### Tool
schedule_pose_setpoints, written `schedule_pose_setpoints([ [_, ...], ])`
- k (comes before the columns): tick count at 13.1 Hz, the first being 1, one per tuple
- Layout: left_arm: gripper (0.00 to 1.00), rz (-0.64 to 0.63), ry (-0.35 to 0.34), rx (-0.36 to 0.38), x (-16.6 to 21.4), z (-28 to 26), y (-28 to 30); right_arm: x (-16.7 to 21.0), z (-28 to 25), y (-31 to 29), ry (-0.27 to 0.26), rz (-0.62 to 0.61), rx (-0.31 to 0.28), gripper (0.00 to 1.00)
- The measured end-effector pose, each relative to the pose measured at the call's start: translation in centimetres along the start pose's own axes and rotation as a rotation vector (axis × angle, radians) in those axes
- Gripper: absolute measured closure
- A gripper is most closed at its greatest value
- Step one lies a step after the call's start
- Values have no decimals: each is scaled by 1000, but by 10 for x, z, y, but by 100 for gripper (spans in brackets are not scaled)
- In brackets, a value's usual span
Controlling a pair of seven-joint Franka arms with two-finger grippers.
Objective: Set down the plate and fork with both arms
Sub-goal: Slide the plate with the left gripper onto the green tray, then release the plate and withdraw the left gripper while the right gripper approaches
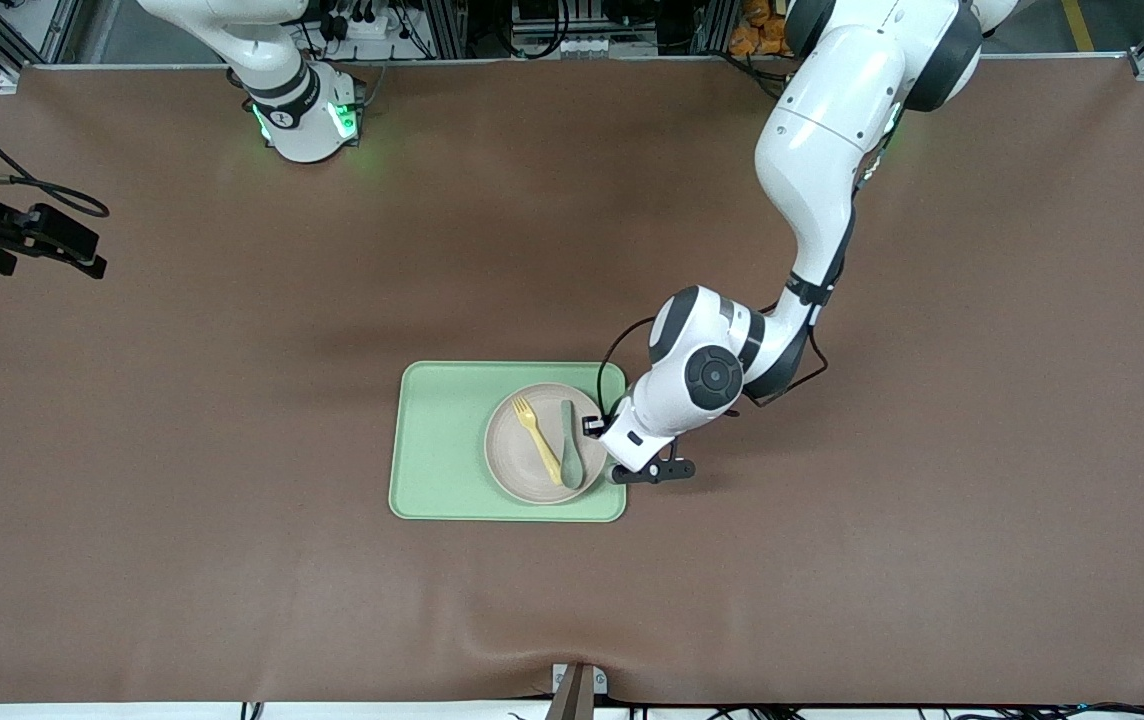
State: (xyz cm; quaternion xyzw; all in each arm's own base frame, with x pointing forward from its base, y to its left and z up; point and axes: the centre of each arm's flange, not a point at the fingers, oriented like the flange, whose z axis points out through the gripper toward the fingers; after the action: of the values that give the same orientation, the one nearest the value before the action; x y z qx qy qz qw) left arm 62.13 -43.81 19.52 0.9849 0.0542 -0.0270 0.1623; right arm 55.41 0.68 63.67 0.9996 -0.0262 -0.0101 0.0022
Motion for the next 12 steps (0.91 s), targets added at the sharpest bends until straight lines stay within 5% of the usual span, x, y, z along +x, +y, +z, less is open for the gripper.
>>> schedule_pose_setpoints([
  [3, 90, -2, 4, 0, 0, 4, 0, 1, 2, 1, -4, 2, 0, 0],
  [11, 4, -40, 72, -54, 11, -51, 21, 18, 32, 3, -51, 2, 0, 0],
  [12, 0, -43, 85, -62, 15, -69, 22, 23, 43, 2, -70, -2, 0, 0],
])
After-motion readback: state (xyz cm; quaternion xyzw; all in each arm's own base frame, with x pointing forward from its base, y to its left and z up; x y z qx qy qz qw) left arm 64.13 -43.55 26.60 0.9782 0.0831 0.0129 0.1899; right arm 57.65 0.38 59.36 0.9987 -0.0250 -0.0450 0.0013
